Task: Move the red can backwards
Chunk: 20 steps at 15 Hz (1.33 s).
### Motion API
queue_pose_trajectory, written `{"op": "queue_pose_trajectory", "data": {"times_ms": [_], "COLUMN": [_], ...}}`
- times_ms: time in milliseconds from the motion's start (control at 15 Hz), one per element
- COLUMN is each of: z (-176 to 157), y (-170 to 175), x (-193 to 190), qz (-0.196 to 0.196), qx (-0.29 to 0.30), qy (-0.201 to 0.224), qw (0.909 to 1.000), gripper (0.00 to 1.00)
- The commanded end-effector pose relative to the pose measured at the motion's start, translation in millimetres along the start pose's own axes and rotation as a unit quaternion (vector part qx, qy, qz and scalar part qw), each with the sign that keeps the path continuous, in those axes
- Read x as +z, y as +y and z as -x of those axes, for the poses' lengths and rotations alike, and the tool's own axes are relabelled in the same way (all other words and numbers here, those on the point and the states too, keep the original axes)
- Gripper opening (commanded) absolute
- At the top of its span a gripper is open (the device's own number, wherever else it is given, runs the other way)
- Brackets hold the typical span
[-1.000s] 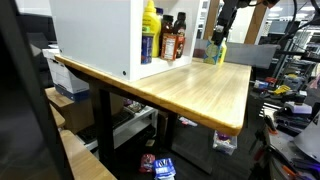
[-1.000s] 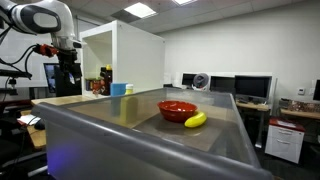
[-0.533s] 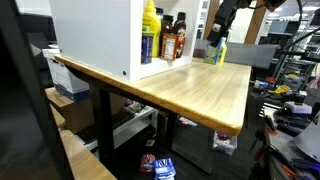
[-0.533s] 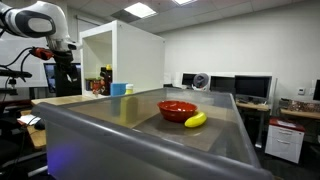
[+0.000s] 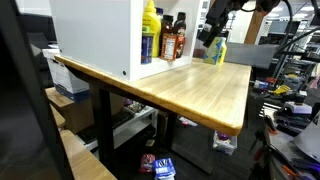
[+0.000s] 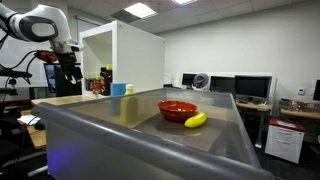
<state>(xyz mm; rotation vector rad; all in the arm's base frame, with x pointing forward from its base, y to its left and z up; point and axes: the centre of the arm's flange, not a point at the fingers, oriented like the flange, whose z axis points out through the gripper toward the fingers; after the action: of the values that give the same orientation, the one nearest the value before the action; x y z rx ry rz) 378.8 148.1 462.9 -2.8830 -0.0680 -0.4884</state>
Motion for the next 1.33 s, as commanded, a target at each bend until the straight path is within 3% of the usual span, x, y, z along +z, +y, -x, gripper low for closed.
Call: {"op": "queue_pose_trajectory", "data": {"times_ms": [0, 1267], "z": [-23, -58], "y": [4, 2], "x": [18, 36], "qz": [-0.004, -0.013], "qx": [0.013, 0.015], "qy": [0.003, 0.025], "qw": [0.9999, 0.9995], "gripper": [1.0, 1.0]}}
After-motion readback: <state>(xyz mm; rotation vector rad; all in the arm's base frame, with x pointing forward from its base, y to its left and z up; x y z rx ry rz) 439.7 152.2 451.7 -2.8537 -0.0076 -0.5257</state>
